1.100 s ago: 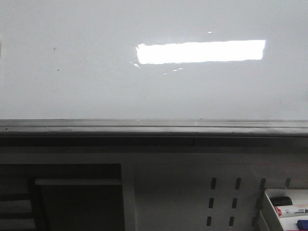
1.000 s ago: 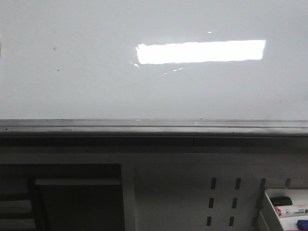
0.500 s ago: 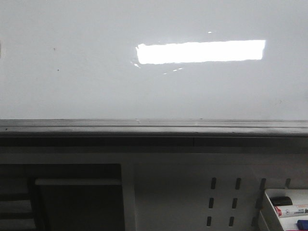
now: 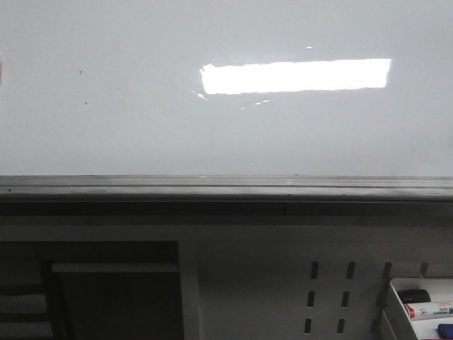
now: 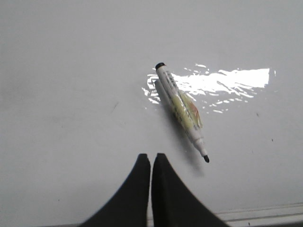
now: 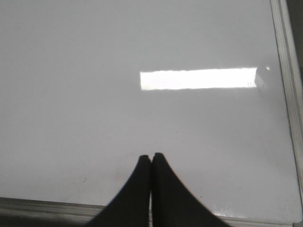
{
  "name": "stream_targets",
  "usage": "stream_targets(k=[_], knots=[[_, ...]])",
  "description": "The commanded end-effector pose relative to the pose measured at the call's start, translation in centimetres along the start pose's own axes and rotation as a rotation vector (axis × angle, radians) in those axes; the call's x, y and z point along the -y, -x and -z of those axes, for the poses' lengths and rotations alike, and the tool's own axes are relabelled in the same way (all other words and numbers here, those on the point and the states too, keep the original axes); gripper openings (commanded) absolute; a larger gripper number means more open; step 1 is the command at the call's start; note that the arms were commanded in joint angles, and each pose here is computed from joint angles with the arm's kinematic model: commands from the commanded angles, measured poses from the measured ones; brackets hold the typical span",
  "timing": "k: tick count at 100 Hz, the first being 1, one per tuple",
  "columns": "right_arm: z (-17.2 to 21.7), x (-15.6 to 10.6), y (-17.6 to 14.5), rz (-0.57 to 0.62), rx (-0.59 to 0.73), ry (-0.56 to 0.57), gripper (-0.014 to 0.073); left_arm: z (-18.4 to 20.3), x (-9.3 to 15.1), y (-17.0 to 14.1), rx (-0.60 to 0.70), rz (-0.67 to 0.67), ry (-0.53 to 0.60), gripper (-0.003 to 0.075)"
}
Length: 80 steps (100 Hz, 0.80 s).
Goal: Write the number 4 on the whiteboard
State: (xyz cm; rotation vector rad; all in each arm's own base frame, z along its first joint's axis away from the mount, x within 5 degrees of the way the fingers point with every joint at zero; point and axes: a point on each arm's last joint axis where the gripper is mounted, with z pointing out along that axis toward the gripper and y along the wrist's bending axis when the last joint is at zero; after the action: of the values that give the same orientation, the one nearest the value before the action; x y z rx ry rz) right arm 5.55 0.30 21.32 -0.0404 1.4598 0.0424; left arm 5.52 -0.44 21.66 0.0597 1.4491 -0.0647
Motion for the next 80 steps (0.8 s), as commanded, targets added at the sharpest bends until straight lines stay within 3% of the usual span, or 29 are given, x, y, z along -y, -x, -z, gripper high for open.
stream_targets(k=[1, 25, 56, 80], knots=[[0.2, 0.0, 1.0, 0.016, 0.104, 0.001, -0.0067, 0.3, 0.0, 1.0, 0.138, 0.025, -0.005, -0.002], [0.7, 0.1, 6.1, 0.017, 0.062, -0.018, -0.0067, 1.0, 0.0, 7.3, 0.241, 0.084, -0.012, -0.002], [-1.6, 0.7, 12.8, 0.068, -0.194, -0.065, -0.0067, -1.2, 0.3, 14.0, -0.065, 0.074, -0.038, -0.002], [-2.9, 0.7, 13.8, 0.068, -0.233, -0.067, -0.0067, -2.7, 0.3, 14.4, -0.108, 0.076, -0.037, -0.002]])
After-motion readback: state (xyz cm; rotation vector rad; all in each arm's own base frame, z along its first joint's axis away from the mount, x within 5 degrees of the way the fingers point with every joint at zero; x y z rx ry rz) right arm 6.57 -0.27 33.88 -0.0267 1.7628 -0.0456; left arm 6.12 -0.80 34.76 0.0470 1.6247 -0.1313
